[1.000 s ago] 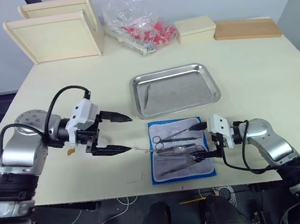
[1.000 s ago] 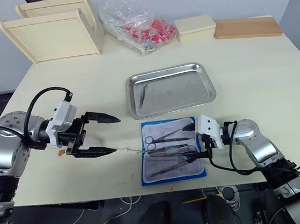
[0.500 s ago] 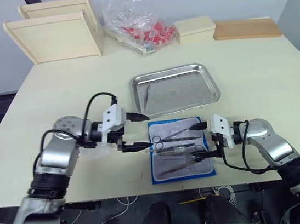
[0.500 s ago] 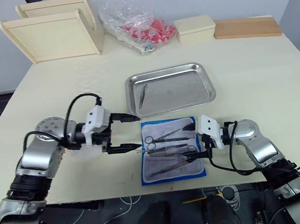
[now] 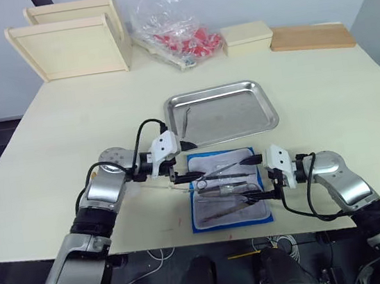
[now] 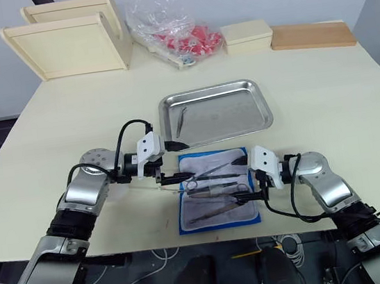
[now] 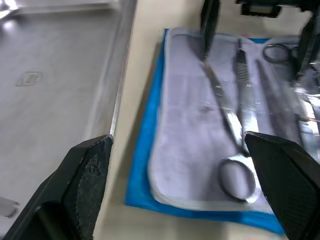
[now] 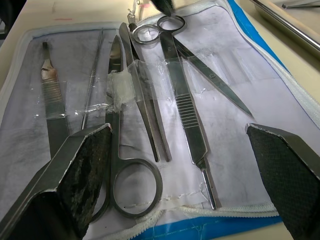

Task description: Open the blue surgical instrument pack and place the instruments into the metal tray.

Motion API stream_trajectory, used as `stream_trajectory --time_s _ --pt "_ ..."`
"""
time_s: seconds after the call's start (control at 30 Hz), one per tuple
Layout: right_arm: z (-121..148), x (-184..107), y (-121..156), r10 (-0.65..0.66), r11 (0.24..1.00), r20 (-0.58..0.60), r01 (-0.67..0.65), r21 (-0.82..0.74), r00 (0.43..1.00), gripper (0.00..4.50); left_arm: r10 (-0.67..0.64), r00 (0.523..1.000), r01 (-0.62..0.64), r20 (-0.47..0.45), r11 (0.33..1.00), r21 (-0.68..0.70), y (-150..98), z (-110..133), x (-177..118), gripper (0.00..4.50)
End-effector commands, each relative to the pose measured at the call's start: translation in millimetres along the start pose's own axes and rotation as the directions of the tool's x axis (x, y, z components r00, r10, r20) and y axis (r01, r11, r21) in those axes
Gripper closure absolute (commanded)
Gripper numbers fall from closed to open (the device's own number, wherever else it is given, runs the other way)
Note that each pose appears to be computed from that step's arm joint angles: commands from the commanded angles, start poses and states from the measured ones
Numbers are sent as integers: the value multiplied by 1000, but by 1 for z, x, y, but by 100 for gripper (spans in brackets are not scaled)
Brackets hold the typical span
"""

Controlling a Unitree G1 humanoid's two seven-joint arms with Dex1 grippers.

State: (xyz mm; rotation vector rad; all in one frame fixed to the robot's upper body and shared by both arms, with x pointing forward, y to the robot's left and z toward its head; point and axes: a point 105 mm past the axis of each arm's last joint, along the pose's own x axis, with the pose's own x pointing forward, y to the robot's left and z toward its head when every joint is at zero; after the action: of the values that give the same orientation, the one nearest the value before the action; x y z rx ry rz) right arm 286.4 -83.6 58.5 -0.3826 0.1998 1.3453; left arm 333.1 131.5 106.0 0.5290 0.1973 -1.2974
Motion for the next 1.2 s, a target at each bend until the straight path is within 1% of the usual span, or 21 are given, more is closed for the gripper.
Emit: stream_trajectory --time_s 0.03,0.17,0.3,0.57,0.7,0.87,1.0,1.13,1.17,1.2 --pt "-59 -9 13 -4 991 -213 33 130 977 0 -12 1000 12 8 999 36 3 5 5 5" --pt "-59 -8 12 -7 991 -212 35 130 977 0 -25 1000 24 14 999 43 3 5 14 5" --pt "-58 -8 12 -12 991 -211 40 127 977 0 -64 998 63 19 996 62 -3 5 22 5" --pt "-59 -8 12 -16 991 -214 43 125 977 0 -76 997 76 -5 992 99 -5 0 22 5" --pt "-59 -7 12 -17 991 -213 44 123 977 0 -56 998 54 19 995 85 -2 2 22 5" --pt "-59 -7 11 -18 991 -212 45 123 977 0 -79 995 74 65 995 74 -4 11 18 5" --pt "-59 -7 11 -18 991 -213 46 125 977 0 -86 994 81 74 995 65 -2 14 17 5" --pt "-59 -6 11 -19 991 -212 46 126 977 0 -78 995 73 66 994 82 -1 14 18 115" --pt "-59 -6 11 -19 991 -213 47 126 977 0 -76 995 71 63 994 85 -1 13 18 157" --pt "-59 -6 11 -20 991 -213 48 125 977 0 -79 995 74 62 994 84 -1 13 18 157"
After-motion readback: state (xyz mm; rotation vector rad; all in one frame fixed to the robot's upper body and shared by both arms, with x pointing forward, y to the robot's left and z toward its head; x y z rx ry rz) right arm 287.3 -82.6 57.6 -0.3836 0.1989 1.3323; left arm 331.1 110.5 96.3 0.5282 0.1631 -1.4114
